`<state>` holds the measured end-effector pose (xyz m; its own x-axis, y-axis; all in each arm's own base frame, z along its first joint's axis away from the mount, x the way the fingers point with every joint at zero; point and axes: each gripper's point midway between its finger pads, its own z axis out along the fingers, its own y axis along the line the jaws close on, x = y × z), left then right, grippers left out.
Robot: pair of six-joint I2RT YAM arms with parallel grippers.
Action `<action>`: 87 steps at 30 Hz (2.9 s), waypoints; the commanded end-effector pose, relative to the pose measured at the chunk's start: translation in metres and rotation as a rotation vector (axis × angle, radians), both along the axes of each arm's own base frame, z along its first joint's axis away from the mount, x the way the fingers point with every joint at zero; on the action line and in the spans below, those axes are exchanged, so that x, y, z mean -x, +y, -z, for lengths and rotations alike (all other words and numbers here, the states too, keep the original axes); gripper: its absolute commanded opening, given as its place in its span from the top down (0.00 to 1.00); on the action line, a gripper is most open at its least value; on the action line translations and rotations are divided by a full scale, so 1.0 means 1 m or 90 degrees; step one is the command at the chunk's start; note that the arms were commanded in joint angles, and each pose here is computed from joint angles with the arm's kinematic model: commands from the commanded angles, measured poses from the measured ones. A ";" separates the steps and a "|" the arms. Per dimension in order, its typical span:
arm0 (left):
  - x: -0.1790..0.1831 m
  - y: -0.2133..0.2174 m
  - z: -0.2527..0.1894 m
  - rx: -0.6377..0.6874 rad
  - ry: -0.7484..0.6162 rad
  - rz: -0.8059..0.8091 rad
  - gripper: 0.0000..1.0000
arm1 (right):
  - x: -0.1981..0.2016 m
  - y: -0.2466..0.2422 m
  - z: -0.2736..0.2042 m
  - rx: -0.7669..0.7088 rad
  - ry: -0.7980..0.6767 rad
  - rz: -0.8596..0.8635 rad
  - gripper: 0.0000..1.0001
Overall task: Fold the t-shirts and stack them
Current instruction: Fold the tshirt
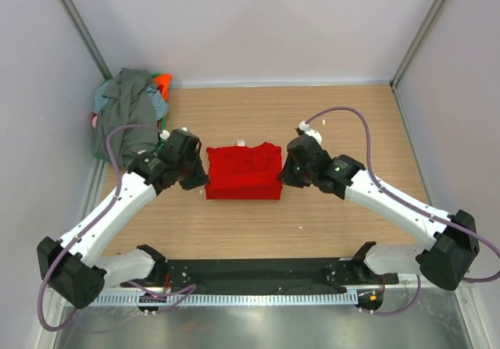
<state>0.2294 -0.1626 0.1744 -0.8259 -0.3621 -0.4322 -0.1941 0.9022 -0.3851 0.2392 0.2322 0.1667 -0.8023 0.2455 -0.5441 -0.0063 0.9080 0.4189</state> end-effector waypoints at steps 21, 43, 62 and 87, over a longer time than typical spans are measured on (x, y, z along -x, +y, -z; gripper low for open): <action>-0.214 0.011 0.078 0.038 0.163 0.000 0.30 | -0.269 -0.010 0.028 0.056 0.053 -0.033 0.20; -0.126 -0.018 0.018 0.269 -0.096 0.072 0.07 | -0.117 0.011 0.032 -0.191 0.022 -0.135 0.19; -0.117 -0.026 0.055 0.307 -0.187 0.097 0.08 | -0.049 -0.010 0.056 -0.186 0.052 -0.146 0.19; -0.073 -0.040 0.121 0.266 -0.145 0.018 0.27 | -0.022 -0.014 0.092 -0.207 0.098 -0.146 0.19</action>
